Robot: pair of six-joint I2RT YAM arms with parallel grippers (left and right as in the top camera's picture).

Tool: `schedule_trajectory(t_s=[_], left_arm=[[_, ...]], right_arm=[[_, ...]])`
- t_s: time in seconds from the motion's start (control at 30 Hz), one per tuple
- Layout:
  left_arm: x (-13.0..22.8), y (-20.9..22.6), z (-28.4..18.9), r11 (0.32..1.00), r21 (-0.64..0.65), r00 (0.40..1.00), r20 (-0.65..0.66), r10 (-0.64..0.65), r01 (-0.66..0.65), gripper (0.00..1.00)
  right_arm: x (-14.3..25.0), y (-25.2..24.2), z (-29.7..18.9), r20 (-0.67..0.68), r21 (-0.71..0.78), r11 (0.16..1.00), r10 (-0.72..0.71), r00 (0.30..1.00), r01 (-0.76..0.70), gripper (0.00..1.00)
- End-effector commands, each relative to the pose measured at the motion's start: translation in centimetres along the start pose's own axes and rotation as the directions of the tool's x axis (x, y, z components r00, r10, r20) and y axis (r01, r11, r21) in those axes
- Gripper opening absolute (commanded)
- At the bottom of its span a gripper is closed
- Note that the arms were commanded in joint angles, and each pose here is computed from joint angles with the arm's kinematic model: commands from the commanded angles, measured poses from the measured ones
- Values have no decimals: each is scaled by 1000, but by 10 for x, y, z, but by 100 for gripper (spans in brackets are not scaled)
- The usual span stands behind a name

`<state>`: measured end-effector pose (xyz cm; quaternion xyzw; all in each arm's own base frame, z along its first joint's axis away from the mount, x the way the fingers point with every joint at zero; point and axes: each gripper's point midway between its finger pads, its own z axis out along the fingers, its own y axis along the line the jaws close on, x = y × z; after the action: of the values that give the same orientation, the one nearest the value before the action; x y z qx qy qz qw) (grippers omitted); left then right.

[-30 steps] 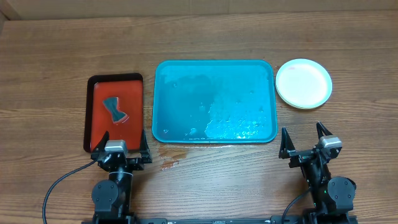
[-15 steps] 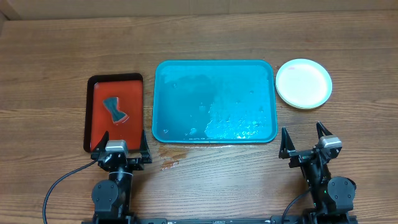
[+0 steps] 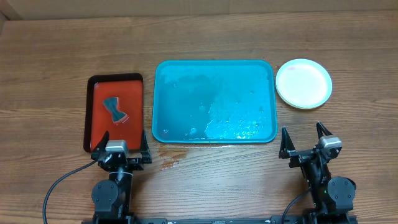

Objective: Clean dirty plates on tray and stack at the side

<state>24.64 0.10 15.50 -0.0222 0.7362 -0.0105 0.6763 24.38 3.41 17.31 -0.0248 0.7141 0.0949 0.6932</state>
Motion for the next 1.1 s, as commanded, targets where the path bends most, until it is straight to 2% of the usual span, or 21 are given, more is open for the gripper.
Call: schedule_trajectory(t_s=[0.0, 0.2, 0.33, 0.47, 1.07], left_arm=[[-1, -1, 0, 1000, 9, 1000, 9, 16, -16, 100], [-1, -1, 0, 1000, 9, 1000, 9, 16, -16, 100], [-1, -1, 0, 1000, 9, 1000, 9, 16, -16, 100], [-1, -1, 0, 1000, 9, 1000, 9, 16, -16, 100], [-1, -1, 0, 1000, 9, 1000, 9, 16, -16, 100]], right_arm=[[2, -3, 0, 5, 15, 1000, -3, 1000, 3, 100], [2, -4, 0, 5, 16, 1000, -3, 1000, 3, 100], [2, -18, -1, 6, 103, 995, -9, 1000, 8, 100], [2, -19, -1, -4, 106, 990, -90, 996, 90, 100], [2, -17, -1, -2, 98, 991, -89, 996, 89, 100]])
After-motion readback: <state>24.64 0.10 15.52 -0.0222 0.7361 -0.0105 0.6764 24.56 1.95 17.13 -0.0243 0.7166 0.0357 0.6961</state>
